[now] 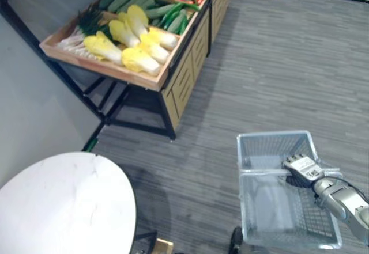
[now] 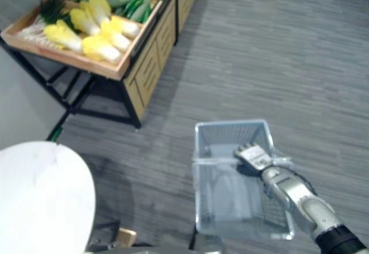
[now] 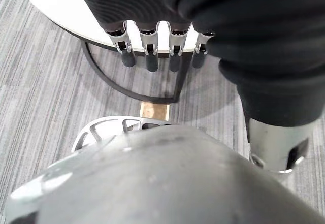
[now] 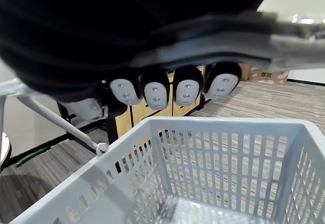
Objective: Pick vegetable in the basket
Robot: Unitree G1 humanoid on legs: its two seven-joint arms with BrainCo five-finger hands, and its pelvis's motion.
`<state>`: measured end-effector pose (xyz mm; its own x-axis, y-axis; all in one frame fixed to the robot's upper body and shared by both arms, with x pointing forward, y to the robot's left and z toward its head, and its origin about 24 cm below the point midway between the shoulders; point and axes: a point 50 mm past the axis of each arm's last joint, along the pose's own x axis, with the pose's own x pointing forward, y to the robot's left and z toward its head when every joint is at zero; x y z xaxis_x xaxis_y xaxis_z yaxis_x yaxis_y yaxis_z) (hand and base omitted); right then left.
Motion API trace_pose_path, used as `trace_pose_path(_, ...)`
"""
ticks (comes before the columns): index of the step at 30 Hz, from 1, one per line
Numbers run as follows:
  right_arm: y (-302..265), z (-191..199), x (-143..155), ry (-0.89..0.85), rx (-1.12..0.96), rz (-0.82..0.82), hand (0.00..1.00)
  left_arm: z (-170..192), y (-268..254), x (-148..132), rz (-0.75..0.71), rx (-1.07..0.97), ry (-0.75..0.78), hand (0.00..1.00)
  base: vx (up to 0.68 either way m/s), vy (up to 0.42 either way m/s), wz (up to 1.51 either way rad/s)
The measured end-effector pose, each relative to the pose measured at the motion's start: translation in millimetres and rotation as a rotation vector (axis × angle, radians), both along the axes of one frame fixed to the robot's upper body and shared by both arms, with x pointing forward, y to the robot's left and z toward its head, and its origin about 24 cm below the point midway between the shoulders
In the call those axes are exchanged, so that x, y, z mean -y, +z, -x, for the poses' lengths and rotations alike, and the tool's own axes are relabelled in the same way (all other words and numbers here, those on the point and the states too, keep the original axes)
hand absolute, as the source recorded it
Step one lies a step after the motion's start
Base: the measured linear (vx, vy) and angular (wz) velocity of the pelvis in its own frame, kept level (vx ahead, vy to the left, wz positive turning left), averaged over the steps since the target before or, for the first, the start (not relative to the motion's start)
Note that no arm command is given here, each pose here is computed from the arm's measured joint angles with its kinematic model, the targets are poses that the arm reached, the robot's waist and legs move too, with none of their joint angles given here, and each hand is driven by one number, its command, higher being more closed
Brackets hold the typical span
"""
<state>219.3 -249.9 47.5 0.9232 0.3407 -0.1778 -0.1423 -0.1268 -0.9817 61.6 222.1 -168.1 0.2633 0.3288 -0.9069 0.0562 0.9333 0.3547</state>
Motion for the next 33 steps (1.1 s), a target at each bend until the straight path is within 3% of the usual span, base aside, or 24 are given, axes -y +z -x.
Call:
trace_pose_path(9, 14, -1, -12, 0.041, 0.100, -0.060, 1.00, 0, 0, 3, -0.010, 0.046, 0.089, 0.00, 0.00, -0.042, -0.97)
trace_pose_path(15, 26, -15, -20, 0.093, 0.141, -0.046, 1.00, 4, -2, 12, 0.020, 0.056, 0.119, 0.00, 0.04, 0.167, -1.07)
trace_pose_path(22, 18, -13, -28, 0.105, 0.113, -0.097, 1.00, 7, -1, 12, 0.001, 0.059, 0.144, 0.00, 0.23, 0.218, -0.09)
trace_pose_path(25, 20, -16, -38, 0.118, 0.140, -0.153, 1.00, 24, -3, 12, -0.007, 0.005, 0.123, 0.00, 0.24, 0.217, -0.31)
trace_pose_path(33, -14, -3, -42, -0.011, 0.067, -0.249, 1.00, 17, 1, -6, -0.080, -0.012, -0.037, 0.00, 0.35, 0.162, 0.04)
